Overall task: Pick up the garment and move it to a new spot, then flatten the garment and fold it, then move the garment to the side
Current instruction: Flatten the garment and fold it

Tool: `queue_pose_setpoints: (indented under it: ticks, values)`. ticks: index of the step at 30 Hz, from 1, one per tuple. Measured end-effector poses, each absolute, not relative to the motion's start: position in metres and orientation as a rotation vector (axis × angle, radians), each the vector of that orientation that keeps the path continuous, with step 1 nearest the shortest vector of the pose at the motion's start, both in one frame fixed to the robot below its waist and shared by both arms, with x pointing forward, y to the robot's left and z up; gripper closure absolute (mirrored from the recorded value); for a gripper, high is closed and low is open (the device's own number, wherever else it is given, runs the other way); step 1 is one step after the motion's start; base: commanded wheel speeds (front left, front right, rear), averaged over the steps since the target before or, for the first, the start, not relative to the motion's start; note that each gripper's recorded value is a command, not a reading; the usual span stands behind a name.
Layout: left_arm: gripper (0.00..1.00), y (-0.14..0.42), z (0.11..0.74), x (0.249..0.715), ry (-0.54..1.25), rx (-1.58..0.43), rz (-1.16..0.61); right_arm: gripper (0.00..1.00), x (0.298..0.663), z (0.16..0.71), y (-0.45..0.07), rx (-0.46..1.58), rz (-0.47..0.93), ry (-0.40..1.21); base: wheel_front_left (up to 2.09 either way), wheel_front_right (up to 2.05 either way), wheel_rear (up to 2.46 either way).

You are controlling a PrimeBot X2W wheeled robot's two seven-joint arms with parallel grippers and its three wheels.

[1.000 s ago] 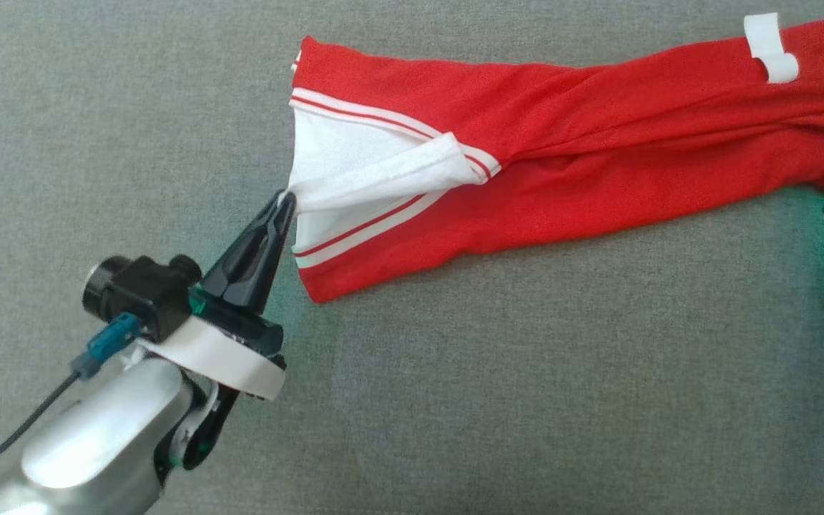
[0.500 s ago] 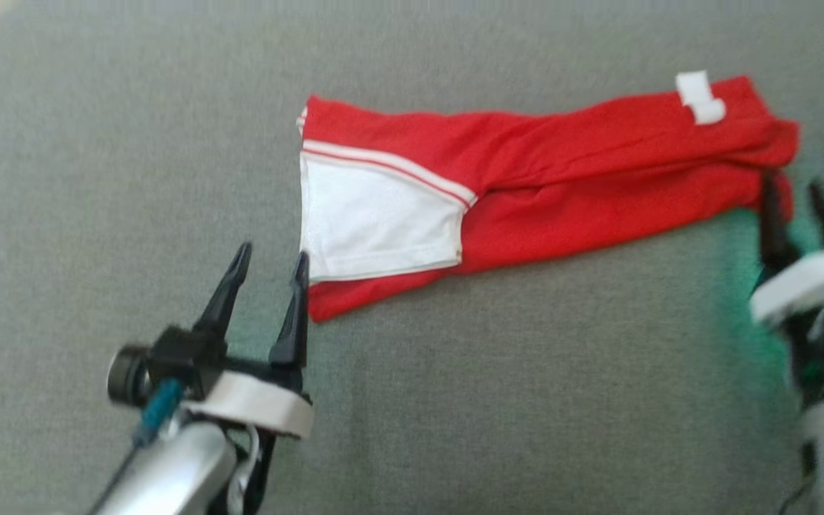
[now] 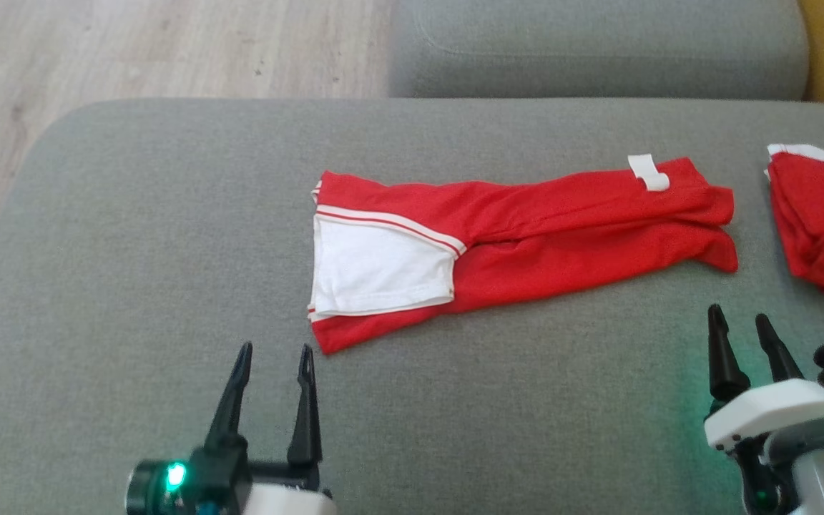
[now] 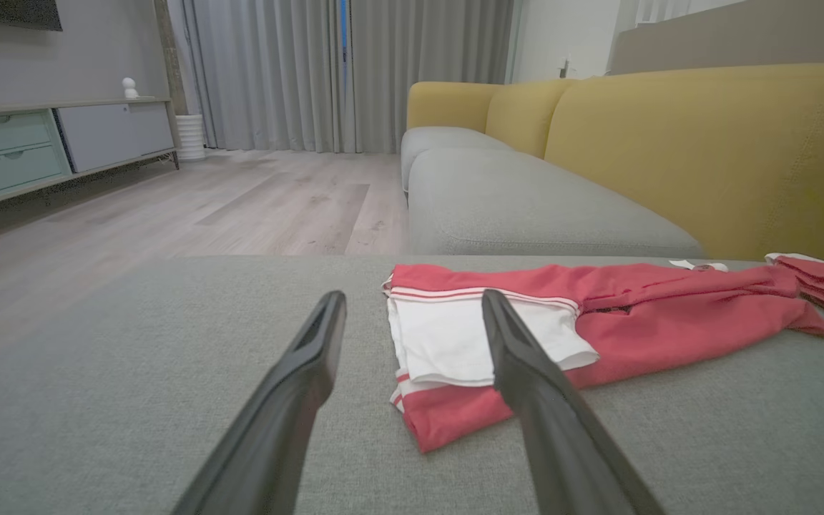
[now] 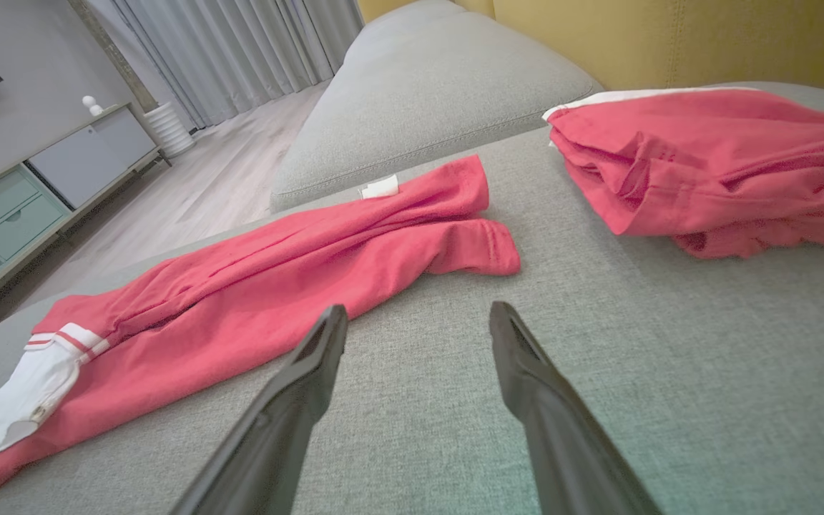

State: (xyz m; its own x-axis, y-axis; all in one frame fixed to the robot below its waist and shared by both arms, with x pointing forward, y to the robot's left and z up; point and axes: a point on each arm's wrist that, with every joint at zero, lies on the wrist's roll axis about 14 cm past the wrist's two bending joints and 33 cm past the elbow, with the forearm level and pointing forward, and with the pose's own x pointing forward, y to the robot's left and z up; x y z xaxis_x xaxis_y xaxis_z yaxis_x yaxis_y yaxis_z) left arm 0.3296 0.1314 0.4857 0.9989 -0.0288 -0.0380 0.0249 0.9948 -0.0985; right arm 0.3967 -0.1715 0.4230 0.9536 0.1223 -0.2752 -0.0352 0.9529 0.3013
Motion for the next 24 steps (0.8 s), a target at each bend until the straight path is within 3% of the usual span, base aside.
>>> queue_pose_setpoints:
  ticks: [11, 19, 24]
  values:
    - [0.00, 0.137, 0.486, 0.311, 0.023, -0.078, 0.035, 0.00, 0.412, 0.415, -0.167, 0.309, 0.064, 0.316, 0.00, 0.00, 0.00]
    - [0.00, 0.143, 0.474, 0.319, 0.065, -0.086, 0.072, 0.00, 0.488, 0.430, -0.184, 0.294, 0.017, 0.283, 0.00, 0.00, 0.00]
    - [0.00, 0.149, 0.469, 0.337, 0.074, -0.079, 0.088, 0.00, 0.520, 0.410, -0.193, 0.270, -0.020, 0.358, 0.00, 0.00, 0.00]
